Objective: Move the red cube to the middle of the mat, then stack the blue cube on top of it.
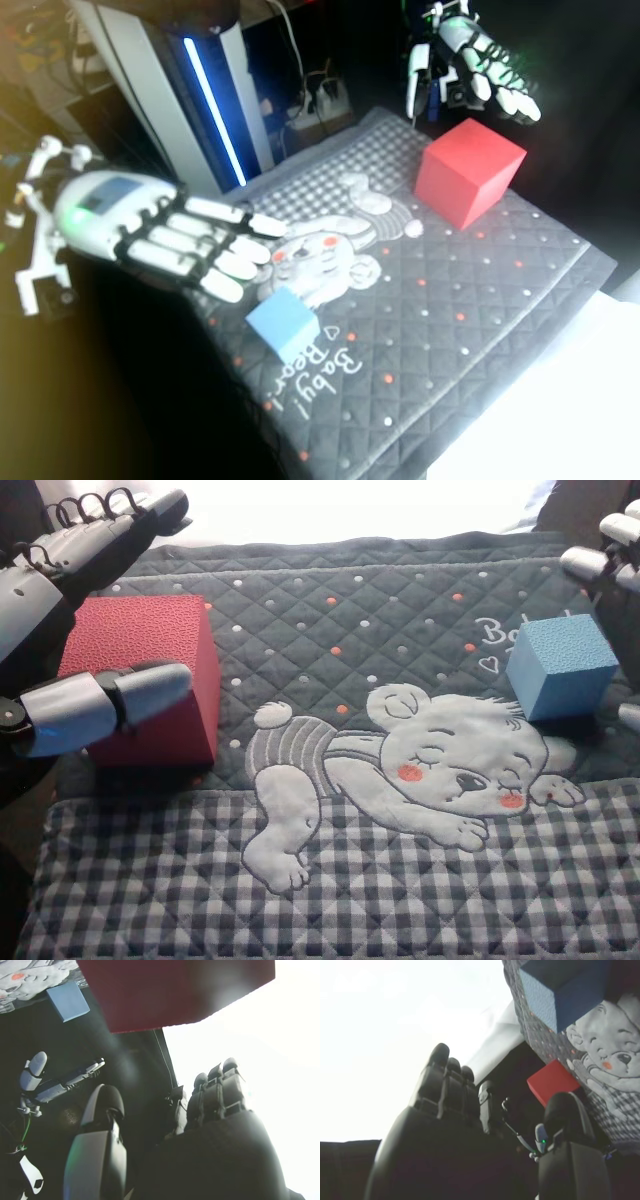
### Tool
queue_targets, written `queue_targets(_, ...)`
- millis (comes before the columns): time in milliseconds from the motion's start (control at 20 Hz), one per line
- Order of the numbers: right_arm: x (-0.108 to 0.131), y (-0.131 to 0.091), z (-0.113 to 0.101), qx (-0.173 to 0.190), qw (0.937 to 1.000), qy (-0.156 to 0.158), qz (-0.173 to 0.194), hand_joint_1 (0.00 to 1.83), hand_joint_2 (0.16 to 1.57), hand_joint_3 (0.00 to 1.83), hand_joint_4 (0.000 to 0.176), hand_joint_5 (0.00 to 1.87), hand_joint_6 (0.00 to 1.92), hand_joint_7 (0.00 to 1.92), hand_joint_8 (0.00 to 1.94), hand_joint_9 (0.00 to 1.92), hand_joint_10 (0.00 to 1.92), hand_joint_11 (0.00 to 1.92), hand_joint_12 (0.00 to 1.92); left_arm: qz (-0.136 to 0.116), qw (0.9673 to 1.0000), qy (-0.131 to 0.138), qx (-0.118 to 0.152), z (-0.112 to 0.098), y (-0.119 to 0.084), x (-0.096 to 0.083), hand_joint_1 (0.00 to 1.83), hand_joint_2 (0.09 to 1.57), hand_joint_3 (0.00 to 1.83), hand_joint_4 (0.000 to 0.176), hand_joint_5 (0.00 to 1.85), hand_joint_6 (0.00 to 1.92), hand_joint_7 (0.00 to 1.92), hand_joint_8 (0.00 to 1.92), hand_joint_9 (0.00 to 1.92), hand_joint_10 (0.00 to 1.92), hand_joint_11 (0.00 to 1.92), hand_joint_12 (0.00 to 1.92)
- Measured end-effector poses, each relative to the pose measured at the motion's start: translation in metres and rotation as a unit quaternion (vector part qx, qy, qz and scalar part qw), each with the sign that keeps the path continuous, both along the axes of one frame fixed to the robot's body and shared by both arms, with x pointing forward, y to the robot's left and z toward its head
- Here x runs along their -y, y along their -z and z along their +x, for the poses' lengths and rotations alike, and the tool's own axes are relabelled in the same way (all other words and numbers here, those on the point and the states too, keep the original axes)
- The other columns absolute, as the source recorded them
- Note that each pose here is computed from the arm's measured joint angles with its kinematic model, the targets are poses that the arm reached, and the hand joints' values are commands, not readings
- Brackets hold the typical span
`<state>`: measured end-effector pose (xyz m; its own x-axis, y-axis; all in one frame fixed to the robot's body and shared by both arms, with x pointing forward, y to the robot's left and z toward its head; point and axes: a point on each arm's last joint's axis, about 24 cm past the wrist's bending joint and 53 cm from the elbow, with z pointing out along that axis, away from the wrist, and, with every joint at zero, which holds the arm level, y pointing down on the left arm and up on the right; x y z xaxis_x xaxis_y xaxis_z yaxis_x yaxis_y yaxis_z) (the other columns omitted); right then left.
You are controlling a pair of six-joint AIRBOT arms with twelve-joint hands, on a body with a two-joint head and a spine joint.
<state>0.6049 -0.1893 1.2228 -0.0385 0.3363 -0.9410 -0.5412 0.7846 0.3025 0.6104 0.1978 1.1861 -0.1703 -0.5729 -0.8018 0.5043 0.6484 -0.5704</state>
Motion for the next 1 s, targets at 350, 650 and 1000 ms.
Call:
queue_targets(350, -0.001, 0.004, 0.002, -0.005, 1.0000, 0.000, 0.000, 0.56, 1.23, 0.01, 0.000, 0.00, 0.00, 0.00, 0.00, 0.00, 0.00, 0.00, 0.00, 0.038, 0.9983, -0.031, -0.030, 0.014, 0.015, -0.008, 0.62, 0.94, 0.00, 0.042, 0.00, 0.00, 0.00, 0.00, 0.00, 0.00, 0.00, 0.00)
queue_targets(650, -0.002, 0.009, 0.003, -0.013, 0.9999, 0.001, -0.001, 0.60, 1.24, 0.01, 0.000, 0.00, 0.00, 0.00, 0.00, 0.00, 0.00, 0.00, 0.00, 0.052, 0.9955, -0.055, -0.057, 0.030, 0.034, -0.012, 0.68, 0.91, 0.00, 0.004, 0.00, 0.00, 0.00, 0.00, 0.00, 0.00, 0.00, 0.00)
queue_targets(1000, -0.004, 0.012, 0.003, -0.018, 0.9998, -0.001, -0.002, 0.61, 1.25, 0.01, 0.000, 0.00, 0.00, 0.00, 0.00, 0.00, 0.00, 0.03, 0.03, 0.076, 0.9897, -0.069, -0.100, 0.049, 0.064, -0.012, 0.91, 0.93, 0.00, 0.000, 0.00, 0.00, 0.00, 0.00, 0.00, 0.00, 0.00, 0.00)
